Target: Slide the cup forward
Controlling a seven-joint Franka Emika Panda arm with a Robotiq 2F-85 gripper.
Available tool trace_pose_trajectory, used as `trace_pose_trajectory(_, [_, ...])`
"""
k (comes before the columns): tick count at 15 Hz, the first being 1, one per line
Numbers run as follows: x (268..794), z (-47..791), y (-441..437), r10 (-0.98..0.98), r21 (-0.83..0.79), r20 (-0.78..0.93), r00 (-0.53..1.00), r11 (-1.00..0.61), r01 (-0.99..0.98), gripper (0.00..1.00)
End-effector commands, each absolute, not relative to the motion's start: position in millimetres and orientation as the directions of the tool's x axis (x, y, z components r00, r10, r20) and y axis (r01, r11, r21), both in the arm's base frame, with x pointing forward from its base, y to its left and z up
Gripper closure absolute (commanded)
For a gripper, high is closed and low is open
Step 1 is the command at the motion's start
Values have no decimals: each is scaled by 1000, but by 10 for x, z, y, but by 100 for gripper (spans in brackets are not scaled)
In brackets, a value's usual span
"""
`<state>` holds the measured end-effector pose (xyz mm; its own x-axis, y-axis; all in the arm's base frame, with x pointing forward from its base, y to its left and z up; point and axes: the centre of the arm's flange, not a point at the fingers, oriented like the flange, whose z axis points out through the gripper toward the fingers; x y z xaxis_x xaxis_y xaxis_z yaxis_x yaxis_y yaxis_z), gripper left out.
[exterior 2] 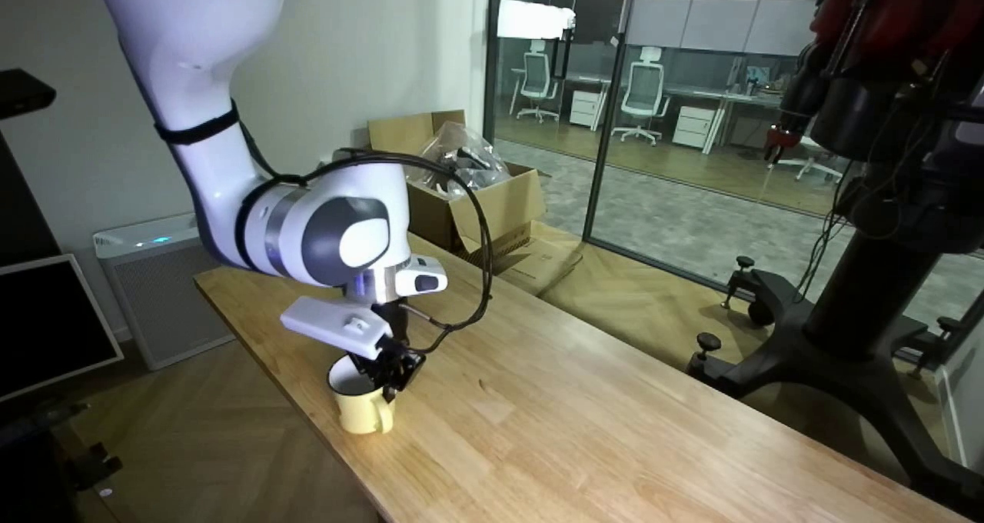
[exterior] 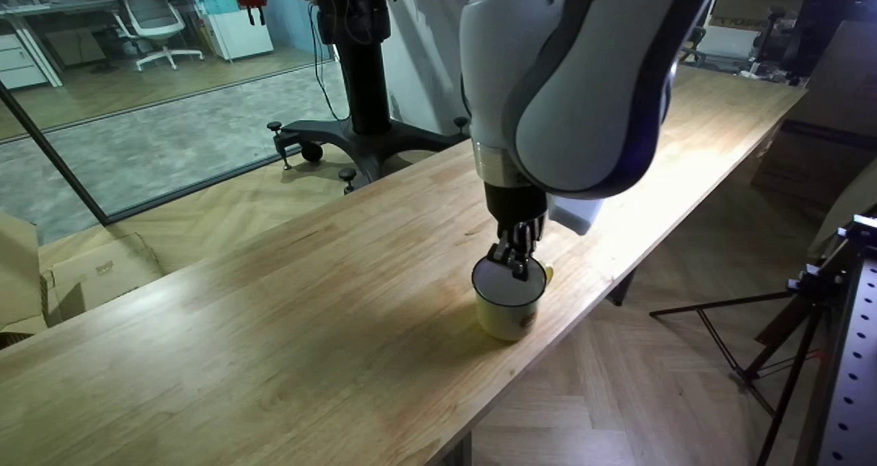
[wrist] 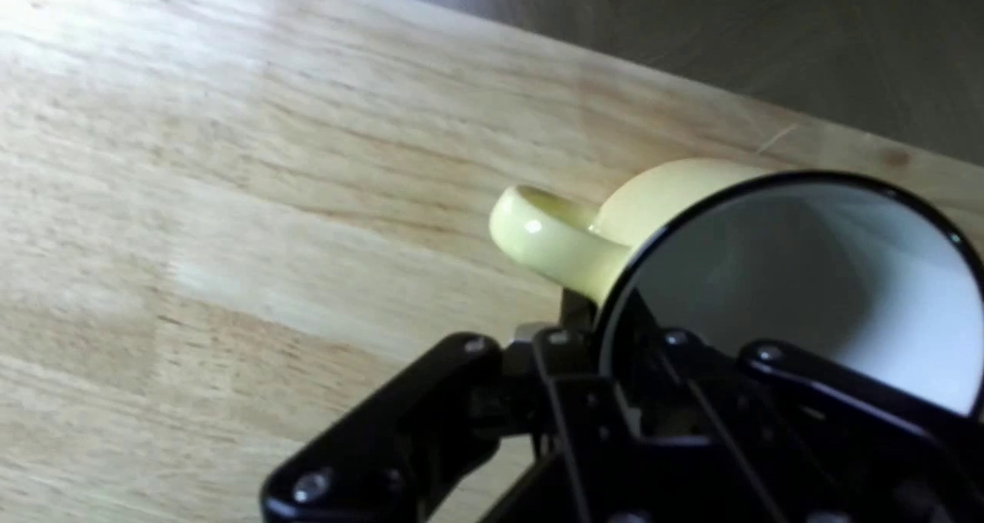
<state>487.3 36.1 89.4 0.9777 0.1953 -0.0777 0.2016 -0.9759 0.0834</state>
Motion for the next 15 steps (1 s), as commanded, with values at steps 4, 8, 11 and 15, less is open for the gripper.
trace_pose_trajectory(4, [4492, 1129, 211, 107, 94, -27, 994, -990, 109, 44])
trace_pose_trajectory(8, [4494, 1245, 111, 91, 115, 21, 996, -989, 88, 17])
trace_pose_trajectory(11, [4515, 1422, 103, 98, 146, 59, 993, -985, 89, 1])
trace_pose_trajectory(15, [4656, 1422, 79, 130, 145, 69, 989, -982, 119, 0])
